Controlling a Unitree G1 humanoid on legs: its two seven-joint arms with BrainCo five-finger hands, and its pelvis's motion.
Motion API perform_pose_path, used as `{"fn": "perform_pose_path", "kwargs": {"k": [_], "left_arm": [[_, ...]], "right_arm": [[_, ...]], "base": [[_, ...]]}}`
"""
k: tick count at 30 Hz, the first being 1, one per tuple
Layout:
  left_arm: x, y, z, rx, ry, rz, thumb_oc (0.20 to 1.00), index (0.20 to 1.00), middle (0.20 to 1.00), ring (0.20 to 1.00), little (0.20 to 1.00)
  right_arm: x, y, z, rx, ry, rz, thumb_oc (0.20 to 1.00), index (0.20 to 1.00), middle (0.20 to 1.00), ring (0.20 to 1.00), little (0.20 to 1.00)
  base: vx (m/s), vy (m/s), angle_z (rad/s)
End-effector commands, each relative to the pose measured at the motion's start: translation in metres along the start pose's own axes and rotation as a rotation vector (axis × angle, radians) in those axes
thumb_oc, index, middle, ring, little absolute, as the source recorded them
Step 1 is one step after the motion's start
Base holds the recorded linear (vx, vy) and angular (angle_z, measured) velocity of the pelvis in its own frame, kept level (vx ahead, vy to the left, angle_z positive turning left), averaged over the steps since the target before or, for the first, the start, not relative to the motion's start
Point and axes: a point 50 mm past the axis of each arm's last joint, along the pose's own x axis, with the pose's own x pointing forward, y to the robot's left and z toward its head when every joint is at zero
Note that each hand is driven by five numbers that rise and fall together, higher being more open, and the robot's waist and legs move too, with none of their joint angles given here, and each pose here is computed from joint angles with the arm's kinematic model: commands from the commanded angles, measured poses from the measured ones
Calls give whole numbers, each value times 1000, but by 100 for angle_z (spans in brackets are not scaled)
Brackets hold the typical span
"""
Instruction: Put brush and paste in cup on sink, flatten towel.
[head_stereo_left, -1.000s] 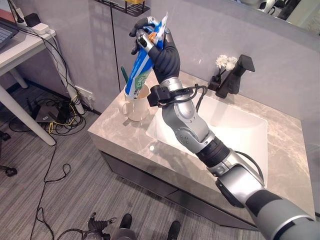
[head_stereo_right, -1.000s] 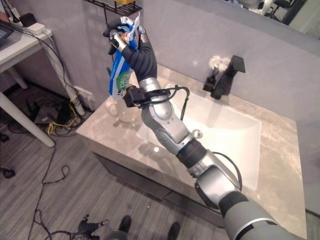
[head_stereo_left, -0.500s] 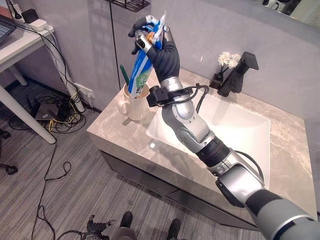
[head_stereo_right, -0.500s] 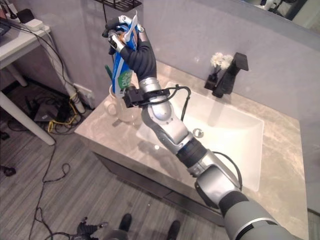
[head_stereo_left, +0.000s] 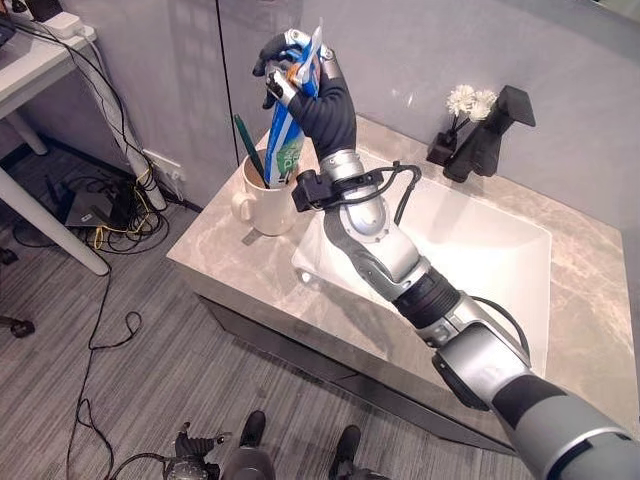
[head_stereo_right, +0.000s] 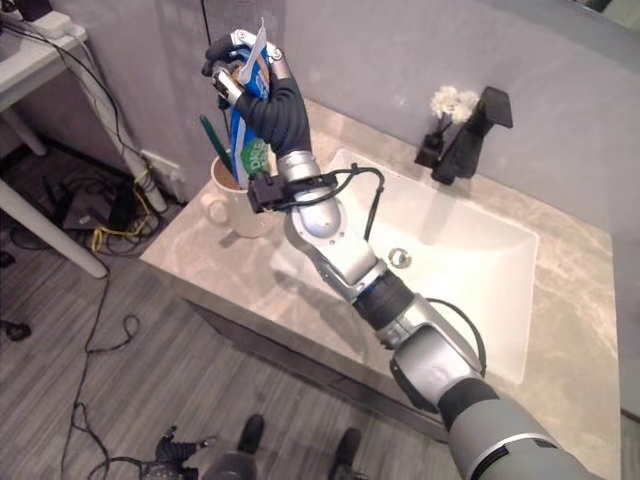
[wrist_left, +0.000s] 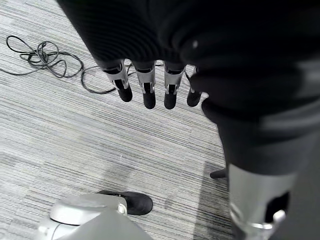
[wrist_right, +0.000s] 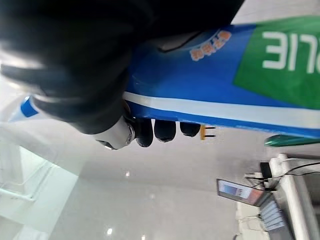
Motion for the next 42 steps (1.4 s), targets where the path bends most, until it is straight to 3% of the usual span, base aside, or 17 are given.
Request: {"fn": "perform_pose_path", "kwargs": {"k": [1,23,24,25,42], "left_arm": [[8,15,13,42,-39,62,1000,1000,1000,1000,1000],[10,19,18,30,-50,78,1000,1000,1000,1000,1000],[10,19,19,33,-52,77,1000,1000,1000,1000,1000],[10,20,19,33,-54,78,1000,1000,1000,1000,1000],[10,19,20,33,-58,69,1000,1000,1000,1000,1000]], "right_arm": [[28,12,47,-27,-196,61,200,200,200,200,200],[21,17,31,-8,-143,65,200,200,200,200,200],[21,17,30,-8,-140,65,344,344,344,344,344],[21,17,30,-15,-137,65,1000,1000,1000,1000,1000],[21,11,26,-29,-123,42,1000,1000,1000,1000,1000]], "base": [[0,0,0],[0,0,0],[0,0,0],[0,0,0],[0,0,0]]}}
